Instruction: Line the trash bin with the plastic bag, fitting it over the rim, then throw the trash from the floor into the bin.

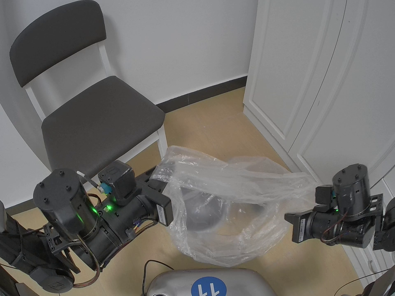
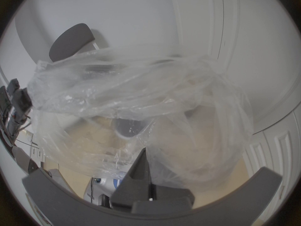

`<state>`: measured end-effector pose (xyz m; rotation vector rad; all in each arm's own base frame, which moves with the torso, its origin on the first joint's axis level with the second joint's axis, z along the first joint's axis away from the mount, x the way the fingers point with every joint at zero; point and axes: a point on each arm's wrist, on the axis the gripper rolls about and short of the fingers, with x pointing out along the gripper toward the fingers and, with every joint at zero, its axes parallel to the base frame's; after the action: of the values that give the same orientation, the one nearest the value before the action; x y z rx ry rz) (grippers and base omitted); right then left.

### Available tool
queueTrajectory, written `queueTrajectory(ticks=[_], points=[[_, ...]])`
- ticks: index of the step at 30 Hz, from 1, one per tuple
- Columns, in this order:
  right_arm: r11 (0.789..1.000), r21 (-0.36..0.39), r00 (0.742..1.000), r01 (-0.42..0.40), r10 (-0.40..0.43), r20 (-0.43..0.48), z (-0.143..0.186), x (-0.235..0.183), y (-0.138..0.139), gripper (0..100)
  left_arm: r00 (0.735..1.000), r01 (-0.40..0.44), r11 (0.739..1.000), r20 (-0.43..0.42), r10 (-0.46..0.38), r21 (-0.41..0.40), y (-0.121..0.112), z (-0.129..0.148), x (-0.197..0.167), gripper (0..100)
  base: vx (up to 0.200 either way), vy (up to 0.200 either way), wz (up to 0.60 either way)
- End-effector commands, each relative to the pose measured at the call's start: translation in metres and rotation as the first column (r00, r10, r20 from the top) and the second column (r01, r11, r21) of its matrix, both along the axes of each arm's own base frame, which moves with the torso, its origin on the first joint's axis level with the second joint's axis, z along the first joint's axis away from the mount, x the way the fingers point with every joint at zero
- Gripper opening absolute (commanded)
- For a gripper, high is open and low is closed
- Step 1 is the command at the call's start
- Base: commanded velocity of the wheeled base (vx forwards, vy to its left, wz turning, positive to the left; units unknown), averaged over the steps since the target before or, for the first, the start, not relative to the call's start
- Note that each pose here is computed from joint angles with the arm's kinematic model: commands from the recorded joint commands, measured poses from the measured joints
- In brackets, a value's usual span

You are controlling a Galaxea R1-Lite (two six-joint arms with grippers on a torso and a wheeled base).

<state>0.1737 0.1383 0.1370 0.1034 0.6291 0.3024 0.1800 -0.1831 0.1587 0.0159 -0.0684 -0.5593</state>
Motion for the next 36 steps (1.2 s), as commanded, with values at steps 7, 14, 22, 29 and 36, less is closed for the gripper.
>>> queueTrajectory(ticks=[7,14,22,29,36], points=[[0.987,-0.157,0.992,-0.029,0.047,0.116,0.024,-0.027,-0.027,0,0.984,-0.135,0.943,-0.069,0.163,0.304,0.038,-0.029,0.015,0,0.000,0.000,0.00],[0.957,-0.284,0.989,-0.050,0.086,0.117,0.013,-0.035,-0.040,0,0.972,-0.189,0.912,-0.061,0.226,0.364,0.054,-0.032,0.023,0,0.000,0.000,0.00],[0.926,-0.375,0.993,-0.039,0.078,0.091,0.002,-0.032,-0.052,0,0.972,-0.192,0.913,-0.057,0.227,0.360,0.059,-0.033,0.022,0,0.000,0.000,0.00],[0.909,-0.416,0.994,-0.021,0.064,0.091,0.000,-0.030,-0.061,0,0.966,-0.218,0.909,-0.054,0.252,0.355,0.065,-0.031,0.027,0,0.000,0.000,0.00],[0.902,-0.431,0.993,-0.023,0.070,0.094,0.000,-0.032,-0.065,0,0.978,-0.171,0.924,-0.057,0.202,0.342,0.070,-0.029,0.027,0,0.000,0.000,0.00]])
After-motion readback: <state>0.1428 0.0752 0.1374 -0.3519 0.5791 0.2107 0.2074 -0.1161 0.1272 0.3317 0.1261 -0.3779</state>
